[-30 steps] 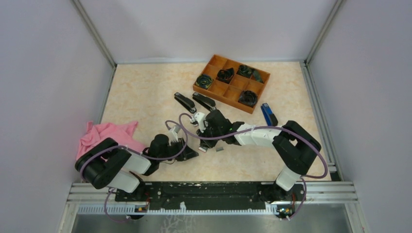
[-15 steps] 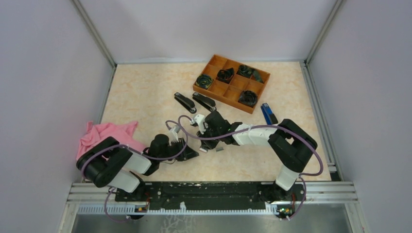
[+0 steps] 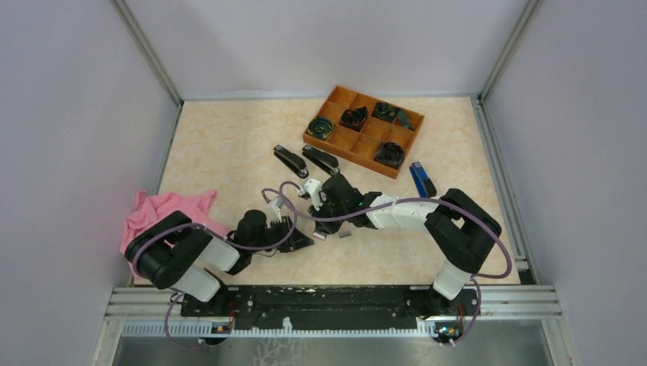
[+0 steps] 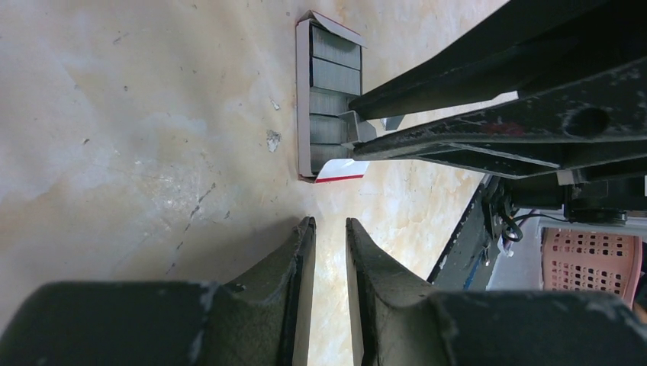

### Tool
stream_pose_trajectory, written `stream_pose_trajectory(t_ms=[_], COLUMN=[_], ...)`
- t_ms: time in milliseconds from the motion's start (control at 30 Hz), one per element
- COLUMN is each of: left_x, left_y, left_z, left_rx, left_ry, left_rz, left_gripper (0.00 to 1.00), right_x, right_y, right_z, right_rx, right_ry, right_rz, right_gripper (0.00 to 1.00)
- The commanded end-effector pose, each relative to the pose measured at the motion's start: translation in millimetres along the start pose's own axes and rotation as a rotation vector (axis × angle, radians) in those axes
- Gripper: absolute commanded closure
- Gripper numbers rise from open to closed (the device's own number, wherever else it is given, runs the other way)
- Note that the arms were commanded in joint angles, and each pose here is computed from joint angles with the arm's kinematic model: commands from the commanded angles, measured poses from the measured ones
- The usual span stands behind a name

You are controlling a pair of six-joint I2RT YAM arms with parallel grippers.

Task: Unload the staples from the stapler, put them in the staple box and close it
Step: Adjust the staple box at the center of the board.

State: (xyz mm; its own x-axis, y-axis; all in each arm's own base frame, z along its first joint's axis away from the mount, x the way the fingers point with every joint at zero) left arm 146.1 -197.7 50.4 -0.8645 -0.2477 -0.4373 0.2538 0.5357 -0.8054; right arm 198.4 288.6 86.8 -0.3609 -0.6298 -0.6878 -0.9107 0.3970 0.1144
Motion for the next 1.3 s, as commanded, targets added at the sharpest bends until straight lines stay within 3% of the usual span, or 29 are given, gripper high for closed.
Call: stream_pose_trajectory(t_ms=[0,833,1267], left_x=[2,-27,-28], left_y=[6,14,3], left_z=[3,33,0], left_rx=[-0.028,-0.047,-0.010], left_ry=[0.027,-0.030,-0.089], left_rz=[-0.016,0.009,0.049], left_gripper=[0.72,0.71,0.62], right_x=[-36,-35,-22], right_y=[6,-10,-22], right_z=[-15,-28,-13], right_rx=[-0.007,-0.027,0.007], right_ry=[-0.123,-0.159,-0.126], right_rz=[-0.062,0.042,0.135], right_gripper=[0.95,0.95,0.95])
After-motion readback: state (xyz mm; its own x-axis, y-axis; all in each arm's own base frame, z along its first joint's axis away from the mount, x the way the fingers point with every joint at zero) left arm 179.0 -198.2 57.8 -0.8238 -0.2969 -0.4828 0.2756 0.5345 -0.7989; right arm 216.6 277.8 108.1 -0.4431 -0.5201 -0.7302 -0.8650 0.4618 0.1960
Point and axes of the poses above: each gripper's point midway between its finger pads, its own z axis out along the fingers, its own y axis along the line the jaws close on, x = y × z, the point moved 7 cm from there along -z, back along the fingers, and after that the axes turned 4 degrees about -z, right-handed, at the moved point
